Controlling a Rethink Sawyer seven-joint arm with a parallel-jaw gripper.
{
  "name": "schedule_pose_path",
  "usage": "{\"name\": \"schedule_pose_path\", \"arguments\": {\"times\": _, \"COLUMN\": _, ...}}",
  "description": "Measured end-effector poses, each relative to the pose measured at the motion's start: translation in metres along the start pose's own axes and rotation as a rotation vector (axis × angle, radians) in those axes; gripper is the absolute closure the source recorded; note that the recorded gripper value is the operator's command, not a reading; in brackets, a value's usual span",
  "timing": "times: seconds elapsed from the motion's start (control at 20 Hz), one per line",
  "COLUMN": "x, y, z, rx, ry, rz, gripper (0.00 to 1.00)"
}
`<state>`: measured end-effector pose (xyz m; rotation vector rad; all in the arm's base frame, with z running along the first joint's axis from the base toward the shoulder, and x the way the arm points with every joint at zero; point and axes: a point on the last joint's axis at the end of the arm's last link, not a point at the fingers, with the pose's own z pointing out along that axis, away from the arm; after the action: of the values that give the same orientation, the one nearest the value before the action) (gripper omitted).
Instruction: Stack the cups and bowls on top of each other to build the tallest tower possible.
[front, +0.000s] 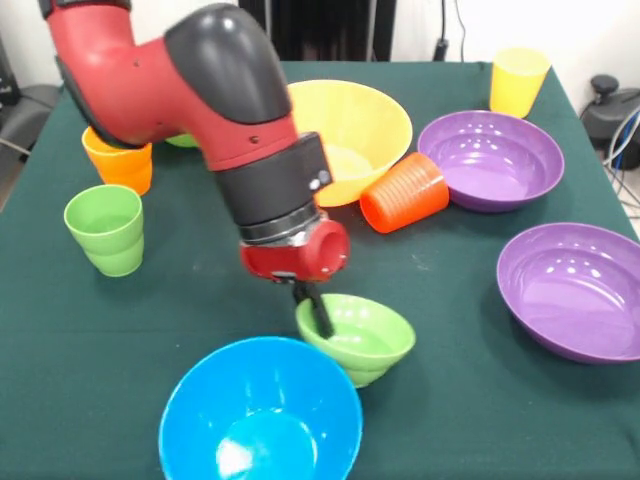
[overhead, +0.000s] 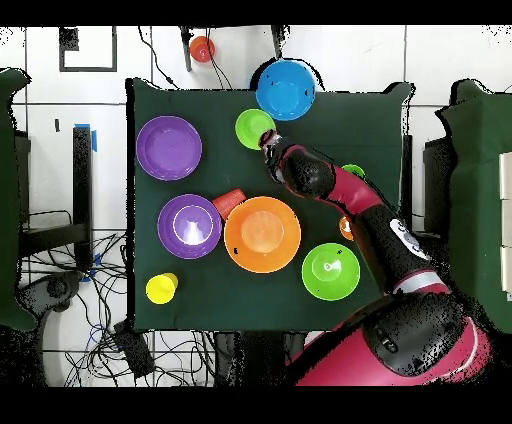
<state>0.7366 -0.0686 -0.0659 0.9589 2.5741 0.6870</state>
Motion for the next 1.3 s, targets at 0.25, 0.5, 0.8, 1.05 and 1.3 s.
{"name": "schedule_pose_path", "arguments": {"times": 0.25, "x": -0.012, "y": -0.018, "z": -0.011, "rx": 0.015, "ry": 0.011, "rz": 0.025, "gripper": 1.0}}
{"name": "schedule_pose_path", "arguments": {"times": 0.5, "x": -0.019, "y": -0.032, "z": -0.019, "rx": 0.031, "ry": 0.046, "rz": 0.044, "gripper": 1.0}}
{"name": "schedule_pose_path", "arguments": {"times": 0.8, "x": -0.028, "y": -0.041, "z": -0.031, "rx": 0.056, "ry": 0.067, "rz": 0.046, "gripper": 1.0}}
{"name": "schedule_pose_path", "arguments": {"times": 1.05, "x": -0.037, "y": -0.042, "z": -0.041, "rx": 0.08, "ry": 0.047, "rz": 0.028, "gripper": 1.0}}
{"name": "schedule_pose_path", "arguments": {"times": 1.3, "x": -0.044, "y": -0.043, "z": -0.05, "rx": 0.097, "ry": 0.031, "rz": 0.015, "gripper": 1.0}}
